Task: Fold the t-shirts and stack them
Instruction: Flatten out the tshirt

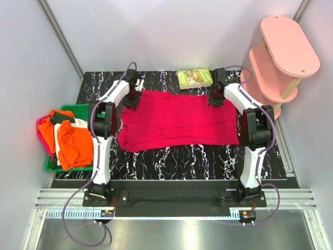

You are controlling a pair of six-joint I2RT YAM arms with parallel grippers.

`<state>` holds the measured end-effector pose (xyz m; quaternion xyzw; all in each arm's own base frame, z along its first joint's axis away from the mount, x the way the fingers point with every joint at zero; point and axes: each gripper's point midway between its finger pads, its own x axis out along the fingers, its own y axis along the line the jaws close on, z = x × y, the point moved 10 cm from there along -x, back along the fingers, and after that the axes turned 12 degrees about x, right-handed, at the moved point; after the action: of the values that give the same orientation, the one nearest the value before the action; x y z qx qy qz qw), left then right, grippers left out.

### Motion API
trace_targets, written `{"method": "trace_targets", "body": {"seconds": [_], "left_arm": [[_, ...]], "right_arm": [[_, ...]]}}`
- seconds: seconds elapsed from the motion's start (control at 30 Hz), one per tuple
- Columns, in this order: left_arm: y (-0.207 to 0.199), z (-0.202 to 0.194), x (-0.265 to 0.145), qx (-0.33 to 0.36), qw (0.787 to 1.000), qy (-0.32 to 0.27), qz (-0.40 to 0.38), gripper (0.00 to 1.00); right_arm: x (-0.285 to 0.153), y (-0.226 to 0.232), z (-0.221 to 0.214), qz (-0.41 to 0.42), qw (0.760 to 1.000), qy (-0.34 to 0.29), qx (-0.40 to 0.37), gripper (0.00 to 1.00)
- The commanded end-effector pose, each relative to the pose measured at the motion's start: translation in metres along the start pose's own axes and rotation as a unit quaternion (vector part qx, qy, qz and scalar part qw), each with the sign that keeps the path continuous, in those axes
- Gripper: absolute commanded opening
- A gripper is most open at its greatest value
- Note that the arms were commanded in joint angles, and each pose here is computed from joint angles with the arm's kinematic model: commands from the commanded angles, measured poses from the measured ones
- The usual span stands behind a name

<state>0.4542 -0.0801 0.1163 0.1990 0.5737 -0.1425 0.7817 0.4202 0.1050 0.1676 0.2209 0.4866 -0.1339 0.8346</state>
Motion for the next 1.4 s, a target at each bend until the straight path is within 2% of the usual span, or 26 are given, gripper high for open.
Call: {"method": "trace_targets", "body": {"seconds": [0.0, 0.27, 0.4, 0.5, 0.6, 0.63, 0.73, 0.83, 0.87, 0.93, 0.97, 1.0, 1.03, 1.07, 1.17, 1.2, 1.23, 1.3, 1.37], "left_arm": [[0.025, -0.003, 0.010, -0.016, 0.999, 0.027, 0.025, 0.41], [0.061, -0.012, 0.015, -0.034, 0.997, 0.041, 0.051, 0.43], [0.069, -0.008, 0.012, -0.033, 0.997, 0.033, 0.053, 0.51], [0.066, -0.003, -0.002, -0.027, 0.999, 0.005, 0.029, 0.58], [0.060, 0.006, -0.037, -0.038, 0.997, -0.064, -0.008, 0.64], [0.058, 0.013, -0.064, -0.038, 0.993, -0.111, -0.017, 0.65], [0.056, 0.013, -0.098, -0.052, 0.988, -0.147, -0.018, 0.66], [0.050, -0.001, -0.147, -0.058, 0.980, -0.192, -0.003, 0.66], [0.043, -0.019, -0.168, -0.056, 0.977, -0.206, 0.003, 0.67], [0.037, -0.033, -0.181, -0.044, 0.971, -0.234, 0.017, 0.69], [0.029, -0.054, -0.193, -0.041, 0.969, -0.242, 0.024, 0.72], [0.029, -0.061, -0.196, -0.044, 0.967, -0.249, 0.044, 0.84], [0.022, -0.078, -0.188, -0.045, 0.970, -0.235, 0.044, 0.89], [0.019, -0.088, -0.203, -0.044, 0.965, -0.253, 0.056, 0.98], [0.009, -0.114, -0.200, -0.055, 0.966, -0.245, 0.066, 0.99], [0.005, -0.123, -0.212, -0.058, 0.961, -0.262, 0.073, 0.99], [0.001, -0.134, -0.203, -0.060, 0.964, -0.251, 0.071, 0.99], [-0.003, -0.143, -0.211, -0.067, 0.955, -0.275, 0.085, 0.99], [-0.007, -0.153, -0.204, -0.071, 0.955, -0.274, 0.086, 0.99]], "right_arm": [[-0.010, 0.002, 0.011, 0.005, 1.000, -0.030, -0.005, 0.34], [-0.001, -0.003, 0.008, -0.011, 1.000, -0.026, -0.007, 0.35], [0.000, -0.002, 0.008, -0.008, 1.000, -0.024, -0.007, 0.35], [-0.002, 0.001, 0.012, 0.001, 1.000, -0.026, -0.009, 0.35], [-0.015, 0.007, 0.020, 0.022, 0.999, -0.037, -0.008, 0.35], [-0.019, 0.009, 0.021, 0.029, 0.999, -0.040, -0.008, 0.35], [-0.044, 0.018, 0.027, 0.063, 0.996, -0.054, -0.012, 0.36], [-0.077, 0.024, 0.020, 0.070, 0.991, -0.105, -0.041, 0.38], [-0.090, 0.021, 0.016, 0.074, 0.988, -0.125, -0.057, 0.39], [-0.098, 0.018, 0.001, 0.064, 0.985, -0.141, -0.076, 0.40], [-0.112, 0.017, 0.000, 0.075, 0.981, -0.159, -0.078, 0.42], [-0.115, 0.015, -0.003, 0.078, 0.981, -0.162, -0.078, 0.43], [-0.114, 0.011, -0.010, 0.075, 0.981, -0.157, -0.082, 0.44], [-0.124, 0.008, -0.012, 0.082, 0.979, -0.167, -0.080, 0.45], [-0.134, -0.002, -0.026, 0.082, 0.978, -0.173, -0.083, 0.48], [-0.135, -0.005, -0.029, 0.084, 0.978, -0.174, -0.085, 0.50], [-0.141, -0.011, -0.034, 0.086, 0.977, -0.179, -0.084, 0.52], [-0.147, -0.015, -0.041, 0.090, 0.974, -0.185, -0.090, 0.58], [-0.158, -0.023, -0.048, 0.095, 0.970, -0.202, -0.094, 0.63]]}}
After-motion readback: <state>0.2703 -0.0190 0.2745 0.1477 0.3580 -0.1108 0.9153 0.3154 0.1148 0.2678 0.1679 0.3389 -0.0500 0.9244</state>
